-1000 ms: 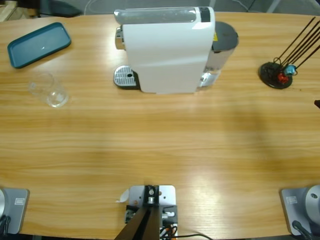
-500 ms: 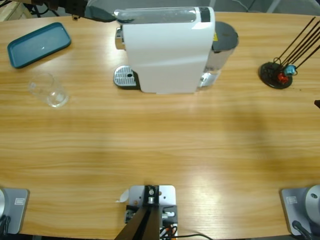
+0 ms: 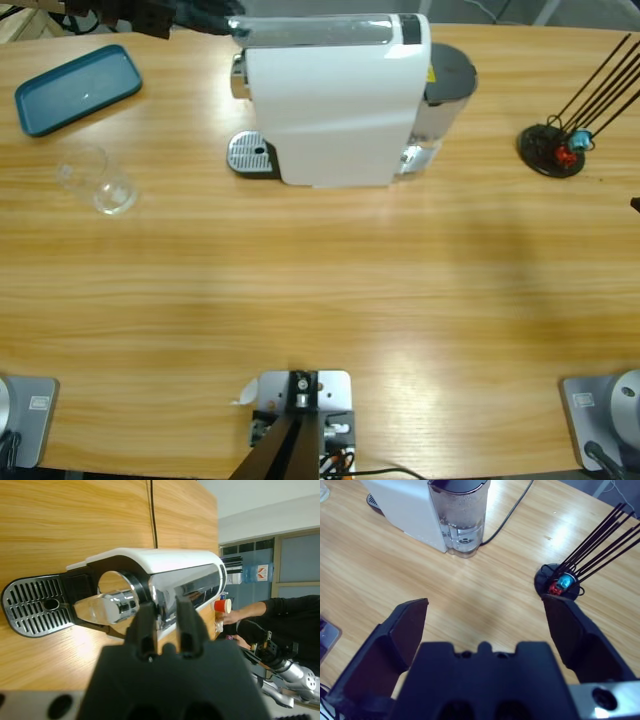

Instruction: Pour coffee

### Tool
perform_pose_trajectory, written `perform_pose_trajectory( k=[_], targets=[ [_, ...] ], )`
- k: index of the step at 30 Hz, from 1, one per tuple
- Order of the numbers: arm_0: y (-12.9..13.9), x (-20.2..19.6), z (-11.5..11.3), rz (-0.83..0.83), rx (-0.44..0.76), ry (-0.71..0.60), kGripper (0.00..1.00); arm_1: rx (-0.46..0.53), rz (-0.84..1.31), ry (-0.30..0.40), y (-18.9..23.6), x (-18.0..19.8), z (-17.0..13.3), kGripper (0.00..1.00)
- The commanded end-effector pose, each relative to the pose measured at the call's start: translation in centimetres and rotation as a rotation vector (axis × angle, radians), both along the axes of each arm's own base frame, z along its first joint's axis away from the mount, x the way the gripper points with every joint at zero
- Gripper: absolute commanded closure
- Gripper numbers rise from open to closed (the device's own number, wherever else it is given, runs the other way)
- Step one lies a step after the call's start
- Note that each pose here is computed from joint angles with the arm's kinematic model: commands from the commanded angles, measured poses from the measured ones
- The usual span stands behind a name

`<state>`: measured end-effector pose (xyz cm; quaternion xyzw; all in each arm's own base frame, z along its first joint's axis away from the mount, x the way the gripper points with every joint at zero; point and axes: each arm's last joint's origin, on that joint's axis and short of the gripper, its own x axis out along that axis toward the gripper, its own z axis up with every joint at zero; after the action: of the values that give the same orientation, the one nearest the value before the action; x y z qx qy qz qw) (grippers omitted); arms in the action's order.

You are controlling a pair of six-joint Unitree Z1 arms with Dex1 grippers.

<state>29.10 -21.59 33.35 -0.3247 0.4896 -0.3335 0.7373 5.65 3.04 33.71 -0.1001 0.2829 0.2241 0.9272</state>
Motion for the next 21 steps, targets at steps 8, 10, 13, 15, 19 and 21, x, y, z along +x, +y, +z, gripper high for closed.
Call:
perform_pose_trajectory(
  k=[8, 10, 13, 15, 19, 21],
  targets=[
    [-2.7, -0.9, 3.9, -0.063, -0.163, -0.093, 1.0, -0.027, -0.017, 0.045, 0.2, 0.4, -1.0, 0.0],
    [-3.3, -0.9, 5.9, -0.076, -0.2, -0.138, 1.0, -0.027, -0.017, 0.045, 0.2, 0.4, -1.0, 0.0],
    [-4.1, -1.0, 8.5, -0.094, -0.248, -0.196, 1.0, -0.027, -0.015, 0.044, 0.2, 0.4, -1.0, 0.0],
    [-4.9, -1.3, 9.3, -0.13, -0.258, -0.242, 1.0, -0.027, -0.021, 0.045, 0.2, 0.5, -1.0, 0.0],
    [-5.6, -4.0, 10.0, -0.326, -0.153, -0.608, 1.0, -0.003, -0.208, 0.02, -0.6, 0.6, -1.0, 0.014],
    [-5.7, -5.5, 10.1, -0.418, -0.11, -0.76, 0.658, 0.02, -0.325, -0.018, -1.0, 0.8, -1.3, 0.023]
  ],
)
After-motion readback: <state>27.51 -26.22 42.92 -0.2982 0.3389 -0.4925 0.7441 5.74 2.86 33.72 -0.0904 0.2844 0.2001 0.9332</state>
